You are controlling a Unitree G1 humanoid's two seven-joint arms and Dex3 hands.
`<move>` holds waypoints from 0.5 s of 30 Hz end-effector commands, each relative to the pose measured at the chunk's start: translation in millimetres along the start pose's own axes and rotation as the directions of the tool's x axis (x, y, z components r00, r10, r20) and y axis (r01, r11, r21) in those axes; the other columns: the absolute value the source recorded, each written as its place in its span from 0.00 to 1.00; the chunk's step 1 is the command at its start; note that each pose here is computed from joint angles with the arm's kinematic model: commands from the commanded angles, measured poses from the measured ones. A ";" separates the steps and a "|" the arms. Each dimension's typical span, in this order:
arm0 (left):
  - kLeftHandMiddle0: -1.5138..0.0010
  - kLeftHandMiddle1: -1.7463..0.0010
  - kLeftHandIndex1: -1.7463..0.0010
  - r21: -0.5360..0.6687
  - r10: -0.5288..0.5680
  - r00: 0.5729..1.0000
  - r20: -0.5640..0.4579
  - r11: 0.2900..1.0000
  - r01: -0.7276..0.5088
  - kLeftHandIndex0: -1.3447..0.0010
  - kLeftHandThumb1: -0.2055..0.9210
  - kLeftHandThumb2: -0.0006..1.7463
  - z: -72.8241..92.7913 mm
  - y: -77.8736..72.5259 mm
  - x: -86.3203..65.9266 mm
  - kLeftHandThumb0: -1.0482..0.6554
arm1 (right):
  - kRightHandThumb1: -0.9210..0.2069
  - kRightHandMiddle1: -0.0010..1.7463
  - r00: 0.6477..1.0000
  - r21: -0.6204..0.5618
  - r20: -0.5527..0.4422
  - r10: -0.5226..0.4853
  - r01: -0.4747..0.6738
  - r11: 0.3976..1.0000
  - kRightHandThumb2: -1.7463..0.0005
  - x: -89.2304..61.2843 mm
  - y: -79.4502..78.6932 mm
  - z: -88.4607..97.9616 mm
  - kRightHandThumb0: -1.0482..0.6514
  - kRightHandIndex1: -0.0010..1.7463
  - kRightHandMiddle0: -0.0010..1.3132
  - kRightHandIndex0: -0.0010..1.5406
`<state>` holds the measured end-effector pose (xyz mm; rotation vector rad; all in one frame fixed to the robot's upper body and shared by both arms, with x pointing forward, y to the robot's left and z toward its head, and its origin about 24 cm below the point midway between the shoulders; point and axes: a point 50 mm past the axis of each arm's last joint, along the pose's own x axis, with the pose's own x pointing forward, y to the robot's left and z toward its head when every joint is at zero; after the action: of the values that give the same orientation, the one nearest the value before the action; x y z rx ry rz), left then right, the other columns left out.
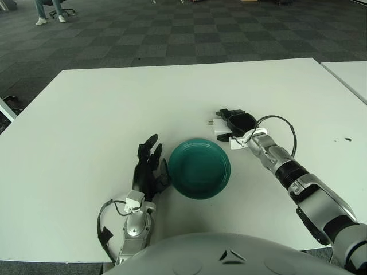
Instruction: Put the charger into the plate.
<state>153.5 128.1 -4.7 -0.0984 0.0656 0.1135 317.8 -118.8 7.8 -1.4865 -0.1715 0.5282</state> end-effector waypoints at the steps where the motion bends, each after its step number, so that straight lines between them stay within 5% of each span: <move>1: 0.72 1.00 0.53 0.007 -0.006 0.996 -0.088 1.000 0.007 1.00 1.00 0.57 -13.6 -0.4 -5.4 0.05 | 0.00 0.42 0.995 -0.034 0.011 0.102 -0.101 0.994 0.75 -7.8 23.5 0.0 0.28 0.03 0.00 0.33; 3: 0.72 1.00 0.53 0.008 -0.005 0.996 -0.091 1.000 0.006 1.00 1.00 0.57 -13.6 -0.8 -5.3 0.06 | 0.00 0.44 0.993 -0.053 0.033 0.113 -0.111 0.992 0.74 -8.1 24.8 0.2 0.28 0.05 0.01 0.36; 10: 0.73 1.00 0.54 0.008 -0.002 0.995 -0.096 1.000 0.003 1.00 1.00 0.57 -13.1 -1.8 -4.9 0.06 | 0.00 0.75 0.981 -0.127 0.111 0.162 -0.147 0.981 0.70 -7.3 23.8 -1.3 0.26 0.72 0.06 0.25; 15: 0.73 1.00 0.54 0.010 0.001 0.996 -0.095 1.000 0.000 1.00 1.00 0.57 -12.5 -2.1 -4.7 0.07 | 0.00 0.90 0.973 -0.138 0.135 0.189 -0.171 0.976 0.69 -8.1 25.4 -2.7 0.26 0.94 0.09 0.28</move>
<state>154.6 125.5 -4.1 -0.0986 0.0713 0.1027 324.3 -120.3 11.5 -1.5806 -0.2721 0.6463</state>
